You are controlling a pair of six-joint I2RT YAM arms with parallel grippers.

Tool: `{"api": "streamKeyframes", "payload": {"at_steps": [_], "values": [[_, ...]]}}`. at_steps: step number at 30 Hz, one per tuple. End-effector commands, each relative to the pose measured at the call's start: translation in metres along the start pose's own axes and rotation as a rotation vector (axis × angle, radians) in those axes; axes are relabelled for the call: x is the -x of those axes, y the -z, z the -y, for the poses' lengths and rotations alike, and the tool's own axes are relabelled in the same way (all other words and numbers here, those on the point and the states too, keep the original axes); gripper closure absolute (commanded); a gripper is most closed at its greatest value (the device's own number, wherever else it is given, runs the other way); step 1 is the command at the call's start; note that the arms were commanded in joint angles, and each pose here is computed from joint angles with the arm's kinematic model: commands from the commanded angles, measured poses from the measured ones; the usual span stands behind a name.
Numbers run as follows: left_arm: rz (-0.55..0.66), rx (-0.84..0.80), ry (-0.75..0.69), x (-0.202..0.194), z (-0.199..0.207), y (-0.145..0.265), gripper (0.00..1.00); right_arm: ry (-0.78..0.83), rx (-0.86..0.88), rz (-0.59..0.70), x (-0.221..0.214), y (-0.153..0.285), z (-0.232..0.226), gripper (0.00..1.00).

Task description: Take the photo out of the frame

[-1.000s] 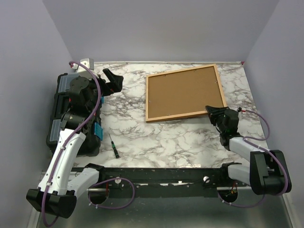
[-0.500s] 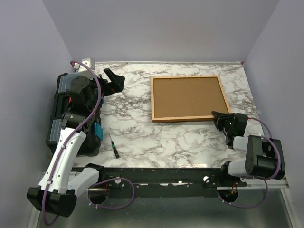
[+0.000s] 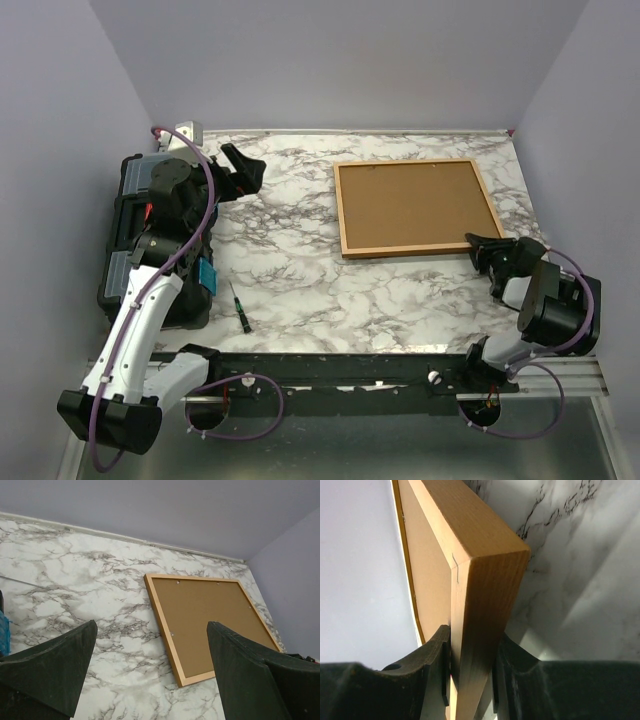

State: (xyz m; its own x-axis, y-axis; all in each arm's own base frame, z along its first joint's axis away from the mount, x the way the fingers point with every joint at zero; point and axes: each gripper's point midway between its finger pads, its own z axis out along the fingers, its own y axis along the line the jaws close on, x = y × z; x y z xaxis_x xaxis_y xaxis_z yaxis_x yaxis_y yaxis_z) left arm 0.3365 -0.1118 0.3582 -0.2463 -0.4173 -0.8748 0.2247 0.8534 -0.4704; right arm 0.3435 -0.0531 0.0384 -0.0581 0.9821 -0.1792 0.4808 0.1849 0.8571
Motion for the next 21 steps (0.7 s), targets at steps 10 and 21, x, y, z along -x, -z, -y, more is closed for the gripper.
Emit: {"api": "streamKeyframes", "payload": {"at_steps": [10,21], "values": [[-0.004,-0.031,0.010,-0.002,0.003,-0.003,0.07,0.141,-0.354,0.069,0.022,0.010,0.068,0.15],[0.014,-0.040,0.003,0.002,0.007,0.002,0.07,0.265,-0.395,0.102,0.024,0.058,0.050,0.04]]}}
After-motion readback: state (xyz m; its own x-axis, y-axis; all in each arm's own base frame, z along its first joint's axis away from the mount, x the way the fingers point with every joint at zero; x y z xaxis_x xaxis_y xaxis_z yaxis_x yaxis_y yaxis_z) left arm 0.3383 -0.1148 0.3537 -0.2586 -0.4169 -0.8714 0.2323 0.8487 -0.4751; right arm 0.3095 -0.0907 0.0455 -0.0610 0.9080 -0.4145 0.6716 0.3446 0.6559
